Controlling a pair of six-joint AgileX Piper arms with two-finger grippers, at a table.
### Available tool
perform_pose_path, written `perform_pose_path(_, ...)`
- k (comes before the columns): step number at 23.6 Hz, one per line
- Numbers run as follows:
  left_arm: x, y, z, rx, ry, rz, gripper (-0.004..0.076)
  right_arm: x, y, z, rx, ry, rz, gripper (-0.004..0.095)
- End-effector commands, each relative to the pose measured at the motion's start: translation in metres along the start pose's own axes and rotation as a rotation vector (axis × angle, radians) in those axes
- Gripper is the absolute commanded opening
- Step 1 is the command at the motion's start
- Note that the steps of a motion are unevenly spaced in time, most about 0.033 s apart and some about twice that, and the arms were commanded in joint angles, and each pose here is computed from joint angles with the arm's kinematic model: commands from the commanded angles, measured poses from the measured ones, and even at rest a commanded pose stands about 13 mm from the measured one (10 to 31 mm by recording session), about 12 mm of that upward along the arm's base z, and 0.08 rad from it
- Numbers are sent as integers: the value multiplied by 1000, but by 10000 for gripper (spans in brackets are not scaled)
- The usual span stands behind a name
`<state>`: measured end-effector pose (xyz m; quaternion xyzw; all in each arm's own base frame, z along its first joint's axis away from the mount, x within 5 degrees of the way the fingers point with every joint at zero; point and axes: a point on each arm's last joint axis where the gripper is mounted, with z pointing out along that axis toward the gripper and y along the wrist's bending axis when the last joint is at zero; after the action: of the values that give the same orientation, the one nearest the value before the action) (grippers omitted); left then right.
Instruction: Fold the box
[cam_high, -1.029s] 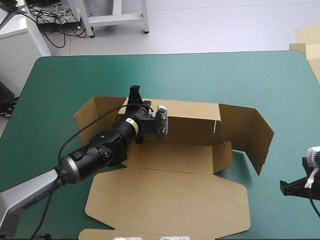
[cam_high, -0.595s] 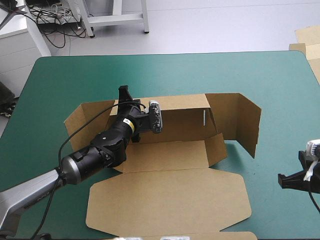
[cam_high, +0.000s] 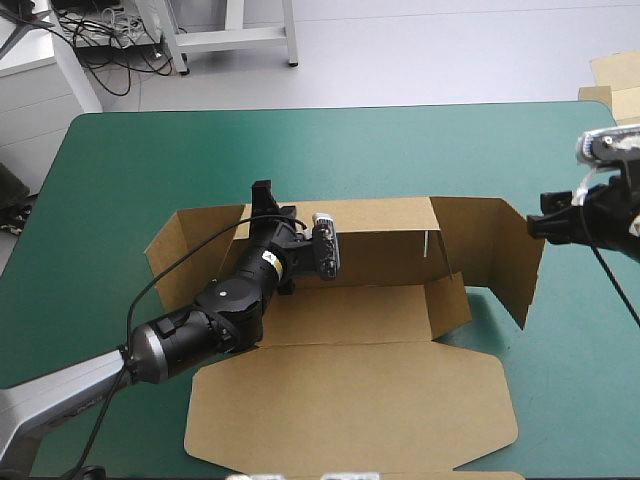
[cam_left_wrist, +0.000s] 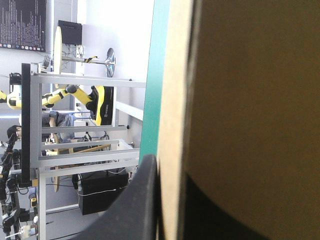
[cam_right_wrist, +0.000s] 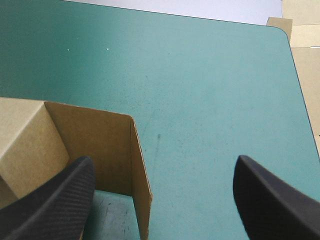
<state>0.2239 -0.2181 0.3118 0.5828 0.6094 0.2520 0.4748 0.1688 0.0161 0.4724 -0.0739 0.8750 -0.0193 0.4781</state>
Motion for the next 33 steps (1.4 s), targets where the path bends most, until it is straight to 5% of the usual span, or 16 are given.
perform_pose_path(1,4,7,-9,-42,6,-32,-10,-33,-2,19,6,-67,20,716)
perform_pose_path(6,16,-7,-5,-61,53,-20,-10,-64,7,81,-73,3,62,716)
perform_pose_path(14,17,-5,-6,-82,63,-18,-10,-85,11,147,-82,109,69,716)
perform_pose_path(24,16,-4,-6,-98,55,-29,-10,-63,28,233,-190,352,133,714)
perform_pose_path(33,20,-2,-6,-116,91,-34,-10,-47,30,222,-211,461,115,714)
